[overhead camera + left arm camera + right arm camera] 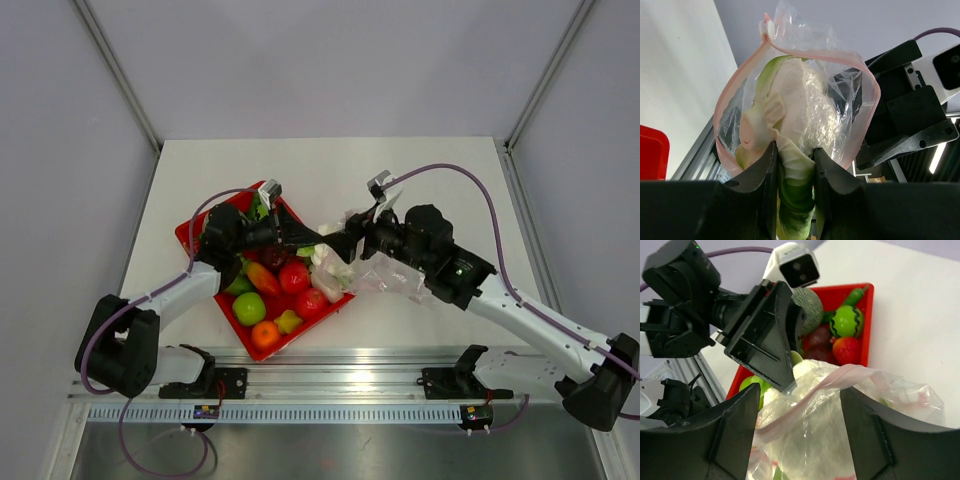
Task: Place the food in the zip-top bag and seal the zipper
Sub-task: Place the fake vegetable in the zipper food storage bag.
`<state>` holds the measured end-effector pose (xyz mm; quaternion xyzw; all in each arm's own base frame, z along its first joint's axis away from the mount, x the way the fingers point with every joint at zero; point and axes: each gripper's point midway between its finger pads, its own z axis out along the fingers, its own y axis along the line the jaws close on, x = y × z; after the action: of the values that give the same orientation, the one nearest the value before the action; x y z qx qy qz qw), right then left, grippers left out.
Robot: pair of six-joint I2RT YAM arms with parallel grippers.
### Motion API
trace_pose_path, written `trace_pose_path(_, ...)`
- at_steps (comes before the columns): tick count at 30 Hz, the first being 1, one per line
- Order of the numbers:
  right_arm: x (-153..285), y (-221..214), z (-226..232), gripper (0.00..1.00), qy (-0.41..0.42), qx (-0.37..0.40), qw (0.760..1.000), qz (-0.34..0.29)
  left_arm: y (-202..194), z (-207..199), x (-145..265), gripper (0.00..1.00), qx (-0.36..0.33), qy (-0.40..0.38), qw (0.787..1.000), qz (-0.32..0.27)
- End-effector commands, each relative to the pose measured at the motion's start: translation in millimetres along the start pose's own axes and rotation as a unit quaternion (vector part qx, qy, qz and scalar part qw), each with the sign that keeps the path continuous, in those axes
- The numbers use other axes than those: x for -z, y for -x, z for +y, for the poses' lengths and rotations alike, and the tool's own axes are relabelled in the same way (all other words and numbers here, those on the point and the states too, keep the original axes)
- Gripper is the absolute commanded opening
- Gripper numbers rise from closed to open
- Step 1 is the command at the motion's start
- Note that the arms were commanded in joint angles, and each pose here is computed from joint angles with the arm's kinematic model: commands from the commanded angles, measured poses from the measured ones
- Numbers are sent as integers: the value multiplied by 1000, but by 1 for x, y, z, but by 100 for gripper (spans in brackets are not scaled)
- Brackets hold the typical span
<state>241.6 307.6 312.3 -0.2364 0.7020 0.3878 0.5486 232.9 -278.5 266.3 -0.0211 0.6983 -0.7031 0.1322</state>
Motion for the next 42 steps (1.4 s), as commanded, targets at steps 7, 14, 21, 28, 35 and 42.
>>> trace_pose_path(7, 47, -39, -20, 86, -99, -65, 986, 121, 16, 12, -14, 0, -57, 71, 995, -49)
trace_pose_path(14, 84, -27, -43, 91, -187, -89, 974, 90, 19, 25, -19, 0, -45, 102, 991, -69)
trace_pose_path(21, 139, -44, -59, 93, -261, -139, 952, 80, 40, 28, -17, 0, -30, 139, 982, -122)
trace_pose_path(28, 114, -56, -45, 91, -224, -188, 951, 97, 53, 20, -24, 0, -61, 195, 965, -162)
trace_pose_path(35, 63, -35, -38, 90, -194, -161, 963, 101, 44, 48, -26, 0, -45, 238, 957, -158)
trace_pose_path(42, 47, -43, -64, 84, -274, -163, 940, 120, 47, 52, -20, 0, -52, 248, 952, -174)
